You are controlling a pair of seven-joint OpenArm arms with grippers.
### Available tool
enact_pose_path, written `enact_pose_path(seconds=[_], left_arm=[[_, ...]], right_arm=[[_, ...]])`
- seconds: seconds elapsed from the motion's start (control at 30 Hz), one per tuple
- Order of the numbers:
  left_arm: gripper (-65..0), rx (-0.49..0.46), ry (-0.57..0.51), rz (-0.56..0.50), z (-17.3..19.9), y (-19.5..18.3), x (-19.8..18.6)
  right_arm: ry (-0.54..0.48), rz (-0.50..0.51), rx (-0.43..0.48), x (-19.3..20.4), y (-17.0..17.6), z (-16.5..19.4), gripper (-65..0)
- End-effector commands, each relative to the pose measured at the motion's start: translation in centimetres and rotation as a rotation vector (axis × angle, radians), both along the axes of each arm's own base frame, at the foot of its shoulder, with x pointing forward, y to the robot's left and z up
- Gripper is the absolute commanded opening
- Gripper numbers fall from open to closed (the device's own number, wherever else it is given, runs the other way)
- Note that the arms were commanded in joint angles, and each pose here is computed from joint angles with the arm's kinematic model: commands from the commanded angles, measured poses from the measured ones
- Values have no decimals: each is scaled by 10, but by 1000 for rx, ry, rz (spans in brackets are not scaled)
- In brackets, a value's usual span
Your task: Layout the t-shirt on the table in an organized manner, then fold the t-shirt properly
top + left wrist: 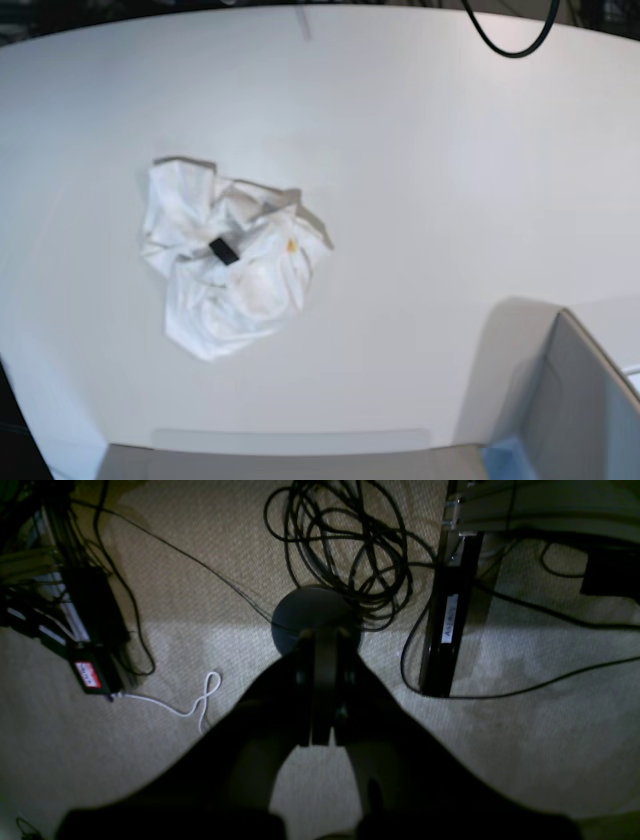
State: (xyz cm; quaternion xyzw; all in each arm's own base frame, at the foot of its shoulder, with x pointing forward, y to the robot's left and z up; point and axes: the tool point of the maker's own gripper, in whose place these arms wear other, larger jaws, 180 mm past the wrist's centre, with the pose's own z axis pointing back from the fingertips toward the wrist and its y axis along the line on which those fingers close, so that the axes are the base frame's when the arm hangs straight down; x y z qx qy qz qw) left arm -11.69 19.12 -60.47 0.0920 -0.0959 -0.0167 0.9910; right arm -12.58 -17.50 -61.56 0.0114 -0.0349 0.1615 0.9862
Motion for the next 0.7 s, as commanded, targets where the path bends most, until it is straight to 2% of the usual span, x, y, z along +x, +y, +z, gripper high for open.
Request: enact_pose_path(seconds=[0.0,0.23,0.37,0.5,0.67], left_arm=[[-649,8,-6,0,7,3,-9],[-650,17,-123,-19,52,5,3],[-650,80,-190,22,84,28,10],[-650,104,-274,117,123,47,17],[-650,44,-371,164,170,55,39]], right_arm=[[9,-5,1,-15,-3,7,-650],[-108,13,69,-12,24,51,-650],[-213,14,113,8,38,88,-650],[-281,-115,171,24,39,125,-650],[-345,-217,242,47,31,167,-650]])
